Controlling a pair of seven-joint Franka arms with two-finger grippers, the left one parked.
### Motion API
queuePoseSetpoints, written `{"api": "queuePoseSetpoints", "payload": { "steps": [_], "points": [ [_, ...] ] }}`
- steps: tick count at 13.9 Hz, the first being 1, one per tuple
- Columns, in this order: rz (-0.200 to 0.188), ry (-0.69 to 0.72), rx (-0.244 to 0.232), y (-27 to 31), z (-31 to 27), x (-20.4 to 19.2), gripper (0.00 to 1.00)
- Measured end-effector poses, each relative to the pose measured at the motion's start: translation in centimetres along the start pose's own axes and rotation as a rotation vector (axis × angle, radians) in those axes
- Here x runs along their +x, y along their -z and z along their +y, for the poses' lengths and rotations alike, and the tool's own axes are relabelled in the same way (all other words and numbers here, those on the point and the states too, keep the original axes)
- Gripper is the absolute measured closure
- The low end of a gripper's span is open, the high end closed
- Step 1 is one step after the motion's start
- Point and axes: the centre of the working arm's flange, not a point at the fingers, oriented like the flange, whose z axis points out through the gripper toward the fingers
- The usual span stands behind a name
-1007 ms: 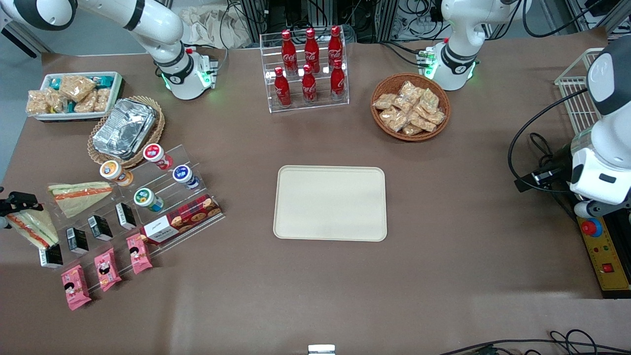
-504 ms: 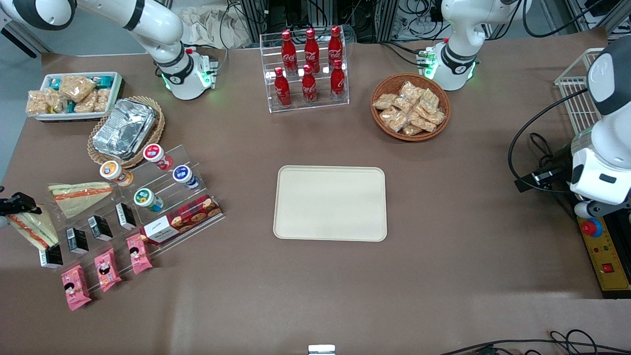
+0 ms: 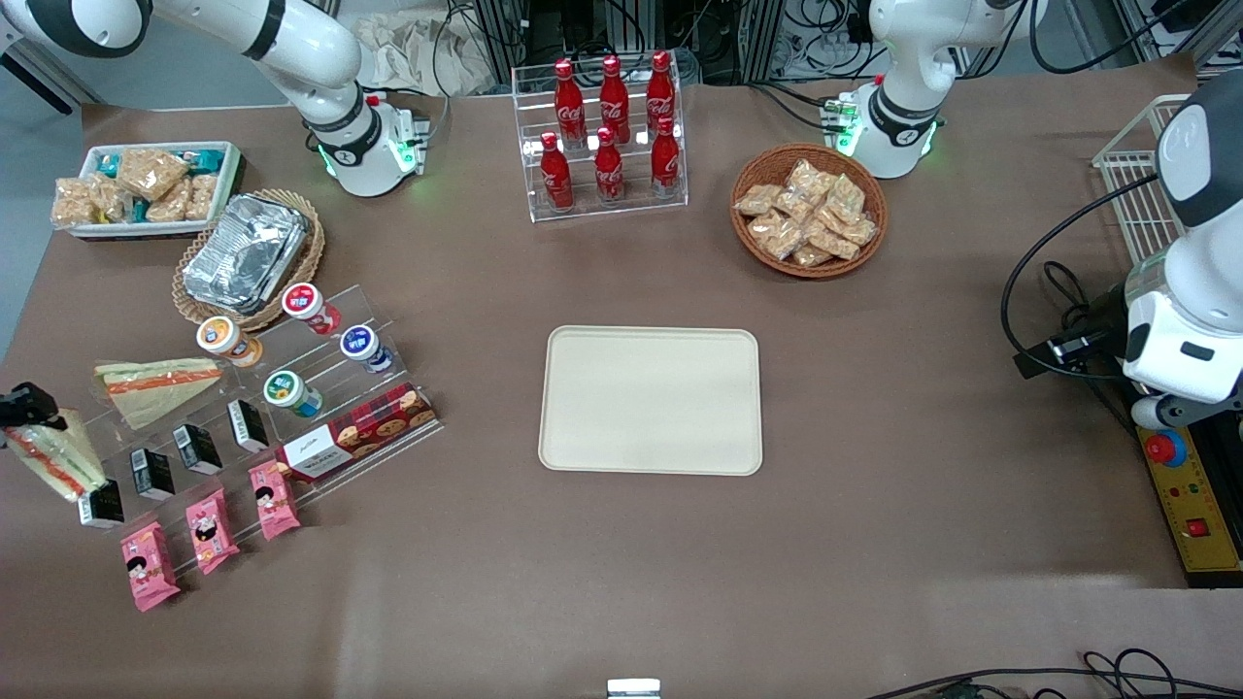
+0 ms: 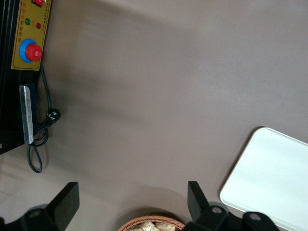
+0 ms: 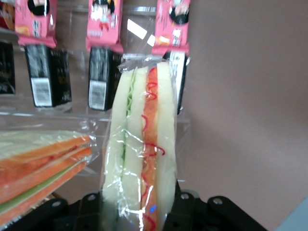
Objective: Place sandwich on tray
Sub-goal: 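Lift the sandwich out of the rack and carry it over the cream tray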
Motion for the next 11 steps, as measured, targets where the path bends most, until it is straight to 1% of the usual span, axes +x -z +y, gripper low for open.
{"api": "queuePoseSetpoints", "payload": {
  "steps": [4, 6, 9, 11],
  "points": [
    [0.041, 0.04, -0.072, 6.2, -1.2, 2.5, 0.55],
    [0.058, 0.092, -0.1, 9.4, -3.4, 4.6, 0.54],
    [0.1, 0.234, -0.139, 14.5, -9.9, 10.2, 0.54],
    [0.129, 0.336, -0.149, 16.9, -15.4, 14.4, 0.53]
  ]
}}
